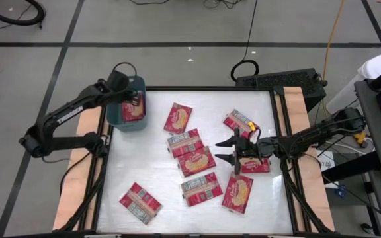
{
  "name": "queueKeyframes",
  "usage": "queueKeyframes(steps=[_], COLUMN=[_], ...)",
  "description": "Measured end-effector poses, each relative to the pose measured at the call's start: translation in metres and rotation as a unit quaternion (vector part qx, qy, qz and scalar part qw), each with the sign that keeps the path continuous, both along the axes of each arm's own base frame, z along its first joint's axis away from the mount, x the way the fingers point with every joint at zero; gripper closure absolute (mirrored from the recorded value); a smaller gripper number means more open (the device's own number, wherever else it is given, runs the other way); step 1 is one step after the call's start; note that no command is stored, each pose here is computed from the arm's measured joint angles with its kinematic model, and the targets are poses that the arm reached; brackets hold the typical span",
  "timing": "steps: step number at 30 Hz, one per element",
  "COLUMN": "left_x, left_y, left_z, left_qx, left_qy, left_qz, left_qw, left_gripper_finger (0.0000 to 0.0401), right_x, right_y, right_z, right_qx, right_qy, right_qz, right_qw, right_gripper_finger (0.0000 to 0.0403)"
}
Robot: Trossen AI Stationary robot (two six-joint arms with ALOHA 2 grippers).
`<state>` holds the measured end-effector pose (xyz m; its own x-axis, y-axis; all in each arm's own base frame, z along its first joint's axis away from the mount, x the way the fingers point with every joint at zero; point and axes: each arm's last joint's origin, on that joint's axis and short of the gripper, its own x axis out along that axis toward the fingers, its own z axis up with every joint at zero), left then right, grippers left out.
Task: Sort popcorn bags into baskets
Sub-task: Stack the red popcorn bag on top of the other red popcorn bag into the blue bin
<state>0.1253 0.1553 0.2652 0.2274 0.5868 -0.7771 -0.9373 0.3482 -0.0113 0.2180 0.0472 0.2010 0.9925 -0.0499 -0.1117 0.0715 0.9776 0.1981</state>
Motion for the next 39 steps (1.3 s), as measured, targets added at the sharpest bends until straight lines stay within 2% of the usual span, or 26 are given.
queueKeyframes(steps=[5, 8, 11, 16, 21, 26, 29, 32, 37, 39], left_x=[0.015, 0.029, 0.044, 0.066, 0.081, 0.091, 0.097, 0.103, 0.113, 0.116], left_y=[-0.038, -0.064, -0.089, -0.128, -0.162, -0.183, -0.192, -0.199, -0.207, -0.209], left_z=[0.027, 0.037, 0.04, 0.024, 0.005, -0.015, -0.026, -0.035, -0.048, -0.053], left_qx=[0.074, 0.094, 0.098, 0.132, 0.179, 0.206, 0.205, 0.204, 0.198, 0.197], left_qy=[-0.076, -0.116, -0.14, -0.162, -0.219, -0.257, -0.259, -0.248, -0.236, -0.235], left_qz=[-0.1, -0.176, -0.252, -0.347, -0.422, -0.459, -0.47, -0.473, -0.479, -0.481], left_qw=[0.989, 0.973, 0.952, 0.914, 0.861, 0.825, 0.819, 0.82, 0.822, 0.821], left_gripper_finger=[0.0313, 0.0313, 0.0313, 0.0313, 0.0313, 0.0313, 0.0313, 0.0313, 0.0313, 0.0313], right_x=[-0.001, -0.002, -0.002, -0.004, 0.003, 0.02, 0.032, 0.044, 0.06, 0.063], right_y=[-0.003, -0.005, -0.006, -0.006, -0.004, 0.006, 0.015, 0.026, 0.047, 0.051], right_z=[-0.003, -0.006, -0.009, -0.018, -0.013, -0.01, -0.018, -0.028, -0.044, -0.052], right_qx=[-0.002, -0.012, -0.005, 0.026, 0.049, 0.045, 0.042, 0.024, -0.045, -0.058], right_qy=[0.011, 0.03, 0.039, 0.097, 0.181, 0.218, 0.247, 0.276, 0.31, 0.322], right_qz=[-0.047, -0.084, -0.095, -0.127, -0.147, -0.109, -0.083, -0.063, -0.023, -0.016], right_qw=[0.999, 0.996, 0.995, 0.987, 0.971, 0.969, 0.964, 0.959, 0.949, 0.945], right_gripper_finger=[0.0197, 0.0197, 0.0197, 0.0197, 0.0197, 0.0197, 0.0197, 0.0197, 0.0197, 0.0197])
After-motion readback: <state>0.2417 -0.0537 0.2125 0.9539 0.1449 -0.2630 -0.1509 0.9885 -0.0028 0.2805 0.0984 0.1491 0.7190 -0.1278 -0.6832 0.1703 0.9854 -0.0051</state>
